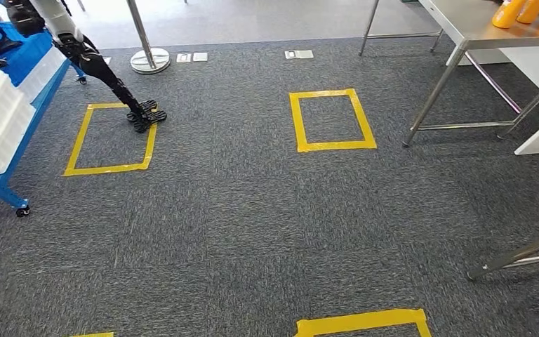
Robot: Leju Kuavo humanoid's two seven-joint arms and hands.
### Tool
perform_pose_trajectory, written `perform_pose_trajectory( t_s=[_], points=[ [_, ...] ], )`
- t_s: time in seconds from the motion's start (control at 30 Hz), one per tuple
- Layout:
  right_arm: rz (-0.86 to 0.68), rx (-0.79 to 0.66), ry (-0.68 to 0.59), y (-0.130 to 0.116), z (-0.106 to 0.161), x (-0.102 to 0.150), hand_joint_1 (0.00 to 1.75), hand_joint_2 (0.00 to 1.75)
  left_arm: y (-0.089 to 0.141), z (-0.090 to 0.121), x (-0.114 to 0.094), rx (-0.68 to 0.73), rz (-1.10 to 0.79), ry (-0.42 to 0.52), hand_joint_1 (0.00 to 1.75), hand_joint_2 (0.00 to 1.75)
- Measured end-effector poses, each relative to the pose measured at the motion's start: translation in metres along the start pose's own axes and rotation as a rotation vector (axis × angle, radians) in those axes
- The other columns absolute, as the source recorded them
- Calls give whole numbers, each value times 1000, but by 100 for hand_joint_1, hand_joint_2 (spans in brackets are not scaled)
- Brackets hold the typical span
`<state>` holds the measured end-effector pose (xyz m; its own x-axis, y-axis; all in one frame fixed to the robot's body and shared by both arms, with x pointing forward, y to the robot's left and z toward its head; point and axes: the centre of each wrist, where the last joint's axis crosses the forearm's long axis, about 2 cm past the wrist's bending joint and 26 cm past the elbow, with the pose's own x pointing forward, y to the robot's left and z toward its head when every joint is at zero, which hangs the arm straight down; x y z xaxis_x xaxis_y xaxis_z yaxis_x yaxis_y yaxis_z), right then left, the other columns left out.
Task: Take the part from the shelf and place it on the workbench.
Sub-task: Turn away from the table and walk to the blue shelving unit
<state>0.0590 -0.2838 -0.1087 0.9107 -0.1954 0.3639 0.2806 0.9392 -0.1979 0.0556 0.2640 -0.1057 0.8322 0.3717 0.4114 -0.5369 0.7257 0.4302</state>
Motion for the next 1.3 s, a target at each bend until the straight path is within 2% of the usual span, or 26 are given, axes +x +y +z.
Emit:
perform_pose_trajectory(
  t_s=[0.5,1.3],
  points=[
    [1,0,-9,-2,-1,0,0,0,-1,-1,-1,-121,33,7,0,0],
    [2,4,-2,-2,0,-4,0,0,6,-5,-2,-104,11,9,0,0]
  ],
)
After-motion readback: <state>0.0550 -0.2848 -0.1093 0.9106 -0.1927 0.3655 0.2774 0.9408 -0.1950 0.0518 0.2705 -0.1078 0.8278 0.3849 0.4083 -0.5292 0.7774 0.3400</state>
